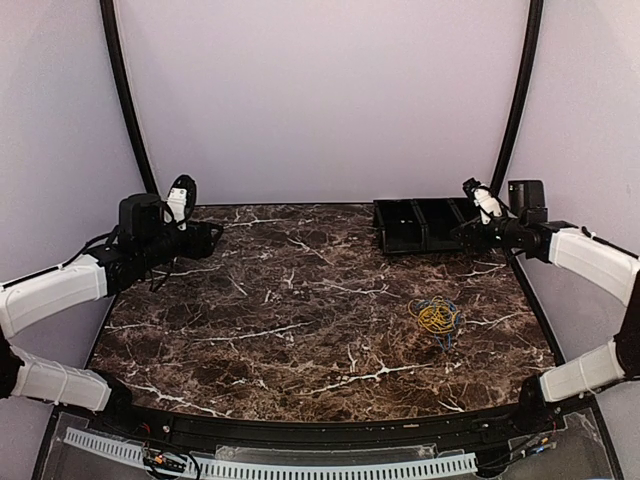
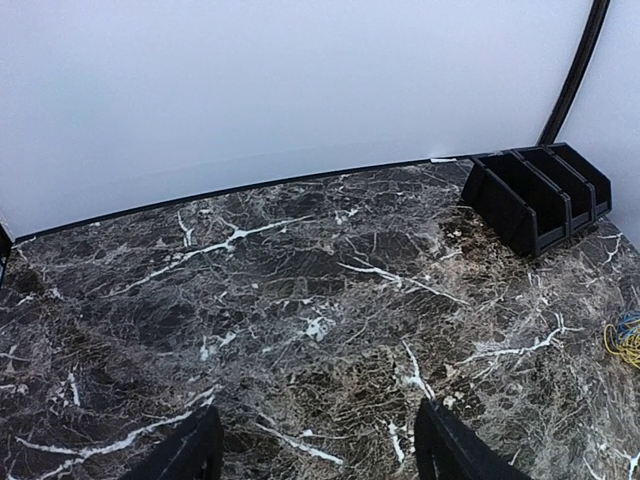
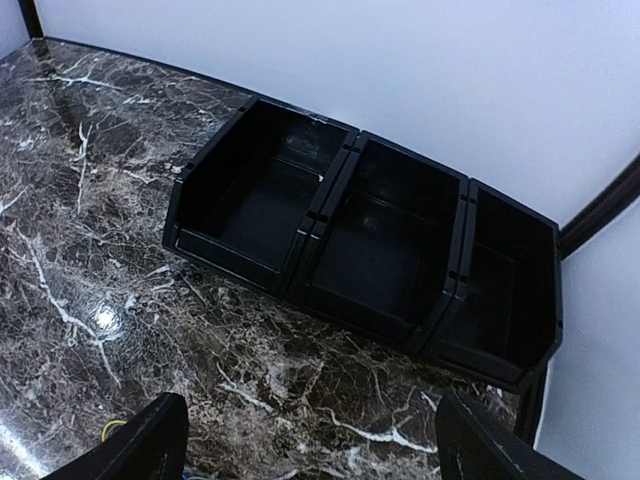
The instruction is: Untangle the cables
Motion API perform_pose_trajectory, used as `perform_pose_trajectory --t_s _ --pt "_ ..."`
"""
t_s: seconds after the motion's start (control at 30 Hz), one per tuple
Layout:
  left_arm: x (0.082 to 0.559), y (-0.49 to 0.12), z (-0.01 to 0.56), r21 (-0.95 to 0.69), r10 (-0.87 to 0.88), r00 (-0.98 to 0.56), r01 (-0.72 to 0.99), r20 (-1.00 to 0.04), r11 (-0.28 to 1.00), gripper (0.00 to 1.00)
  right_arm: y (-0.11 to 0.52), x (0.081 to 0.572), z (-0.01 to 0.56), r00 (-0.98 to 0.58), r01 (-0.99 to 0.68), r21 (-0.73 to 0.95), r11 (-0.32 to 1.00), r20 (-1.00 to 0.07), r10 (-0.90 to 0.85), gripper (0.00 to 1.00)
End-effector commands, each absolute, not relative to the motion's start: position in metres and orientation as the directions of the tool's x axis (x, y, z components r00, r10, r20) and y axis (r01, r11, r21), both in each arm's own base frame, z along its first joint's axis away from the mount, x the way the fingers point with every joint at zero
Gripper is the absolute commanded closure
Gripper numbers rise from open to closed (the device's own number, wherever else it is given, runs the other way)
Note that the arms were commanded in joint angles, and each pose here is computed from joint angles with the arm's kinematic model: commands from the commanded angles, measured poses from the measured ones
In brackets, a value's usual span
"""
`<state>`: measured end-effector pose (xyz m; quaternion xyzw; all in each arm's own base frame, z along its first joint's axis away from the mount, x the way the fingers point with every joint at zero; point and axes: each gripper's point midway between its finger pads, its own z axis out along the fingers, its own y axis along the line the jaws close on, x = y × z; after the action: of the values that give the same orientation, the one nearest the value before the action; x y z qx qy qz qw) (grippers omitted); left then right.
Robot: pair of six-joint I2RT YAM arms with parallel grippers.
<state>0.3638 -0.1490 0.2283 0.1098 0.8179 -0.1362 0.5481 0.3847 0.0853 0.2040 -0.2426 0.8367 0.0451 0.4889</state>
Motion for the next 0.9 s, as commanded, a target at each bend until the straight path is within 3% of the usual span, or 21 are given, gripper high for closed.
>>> perform_pose_trajectory --t_s 0.0,0.13,0.27,0.63,0.87 --pt "0.360 -0.164 0.241 -0.103 0.030 -0.303 0.413 -0.953 0.905 0.32 0.110 0.411 0.210 -0.346 -0.527 -0.205 0.825 -0.835 -0.428 0.19" --pt "0.355 -0.174 0.243 -0.090 0.047 -0.284 0.451 -0.958 0.888 0.32 0.128 0.431 0.190 -0.391 -0.582 -0.169 0.796 -0.800 -0.455 0.31" --pt "0.351 -0.184 0.241 -0.073 0.073 -0.274 0.487 -0.959 0.871 0.33 0.141 0.452 0.177 -0.434 -0.597 -0.117 0.793 -0.785 -0.442 0.34" --pt "0.339 -0.211 0.234 -0.034 0.138 -0.261 0.562 -0.955 0.826 0.33 0.159 0.505 0.131 -0.558 -0.568 0.017 0.823 -0.744 -0.369 0.20" --pt "0.339 -0.215 0.230 -0.033 0.150 -0.269 0.573 -0.952 0.819 0.32 0.161 0.524 0.105 -0.623 -0.535 0.061 0.843 -0.702 -0.344 0.19"
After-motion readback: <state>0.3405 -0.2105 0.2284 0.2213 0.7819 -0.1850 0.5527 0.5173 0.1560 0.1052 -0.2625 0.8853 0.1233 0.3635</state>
